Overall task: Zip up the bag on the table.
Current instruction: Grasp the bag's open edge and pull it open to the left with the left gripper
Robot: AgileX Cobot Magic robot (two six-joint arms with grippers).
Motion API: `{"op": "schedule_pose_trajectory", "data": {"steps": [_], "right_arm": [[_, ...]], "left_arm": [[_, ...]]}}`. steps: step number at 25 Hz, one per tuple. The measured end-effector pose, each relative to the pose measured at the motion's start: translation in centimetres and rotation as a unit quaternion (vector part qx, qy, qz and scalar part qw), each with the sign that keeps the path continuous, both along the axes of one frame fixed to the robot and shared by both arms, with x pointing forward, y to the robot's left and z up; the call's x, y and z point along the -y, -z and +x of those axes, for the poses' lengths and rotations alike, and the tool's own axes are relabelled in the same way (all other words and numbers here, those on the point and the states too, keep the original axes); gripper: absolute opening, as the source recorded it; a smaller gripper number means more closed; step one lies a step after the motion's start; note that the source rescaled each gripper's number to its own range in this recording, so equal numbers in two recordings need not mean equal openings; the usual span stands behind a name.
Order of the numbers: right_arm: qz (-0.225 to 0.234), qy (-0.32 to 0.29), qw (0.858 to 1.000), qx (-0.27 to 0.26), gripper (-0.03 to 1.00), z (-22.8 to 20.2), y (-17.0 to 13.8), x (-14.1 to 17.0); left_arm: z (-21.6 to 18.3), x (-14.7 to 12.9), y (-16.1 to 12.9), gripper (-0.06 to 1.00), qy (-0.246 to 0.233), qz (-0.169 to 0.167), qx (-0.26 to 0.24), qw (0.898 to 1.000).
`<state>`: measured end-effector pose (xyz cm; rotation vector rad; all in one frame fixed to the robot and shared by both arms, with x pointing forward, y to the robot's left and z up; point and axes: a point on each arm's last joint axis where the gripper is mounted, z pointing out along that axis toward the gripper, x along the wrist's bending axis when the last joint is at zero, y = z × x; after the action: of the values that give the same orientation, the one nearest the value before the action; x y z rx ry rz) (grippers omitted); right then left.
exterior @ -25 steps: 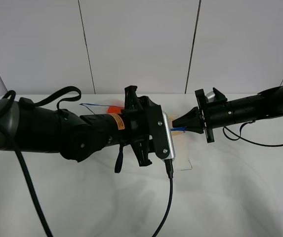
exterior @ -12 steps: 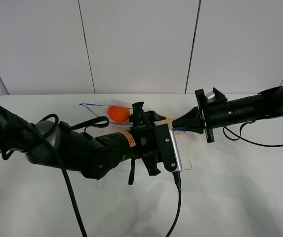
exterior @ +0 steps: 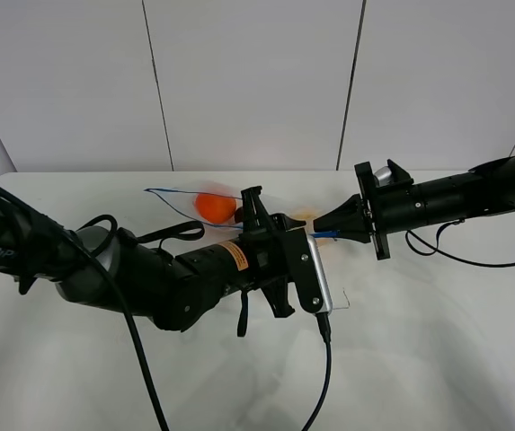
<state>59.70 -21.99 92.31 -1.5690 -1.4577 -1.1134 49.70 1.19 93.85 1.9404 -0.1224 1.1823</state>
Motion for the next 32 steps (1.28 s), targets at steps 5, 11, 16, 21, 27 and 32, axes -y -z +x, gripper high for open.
{"op": "schedule_pose_trajectory", "data": {"steps": [5,11,16,21,27,32], "right_arm": [[0.000,0.000,1.000,0.000,0.00,0.0,0.0,0.0],[0.000,0.000,1.000,0.000,0.00,0.0,0.0,0.0],[0.000,0.000,1.000,0.000,0.00,0.0,0.0,0.0],[0.000,0.000,1.000,0.000,0.00,0.0,0.0,0.0],[0.002,0.003,1.000,-0.002,0.00,0.0,0.0,0.0],[0.009,0.014,1.000,-0.005,0.00,0.2,-0.1,0.0]], "left_arm": [[0.0,0.0,-0.2,0.37,-0.001,-0.007,0.007,1.000],[0.0,0.0,-0.2,0.14,-0.001,-0.008,0.008,1.000],[0.0,0.0,-0.2,0.00,-0.001,-0.008,0.008,1.000],[0.0,0.0,-0.2,0.00,-0.001,-0.006,0.009,1.000],[0.6,-0.5,-0.3,0.00,-0.008,0.010,0.027,1.000],[1.9,-2.0,-0.9,0.00,-0.024,0.034,0.045,0.998]]}}
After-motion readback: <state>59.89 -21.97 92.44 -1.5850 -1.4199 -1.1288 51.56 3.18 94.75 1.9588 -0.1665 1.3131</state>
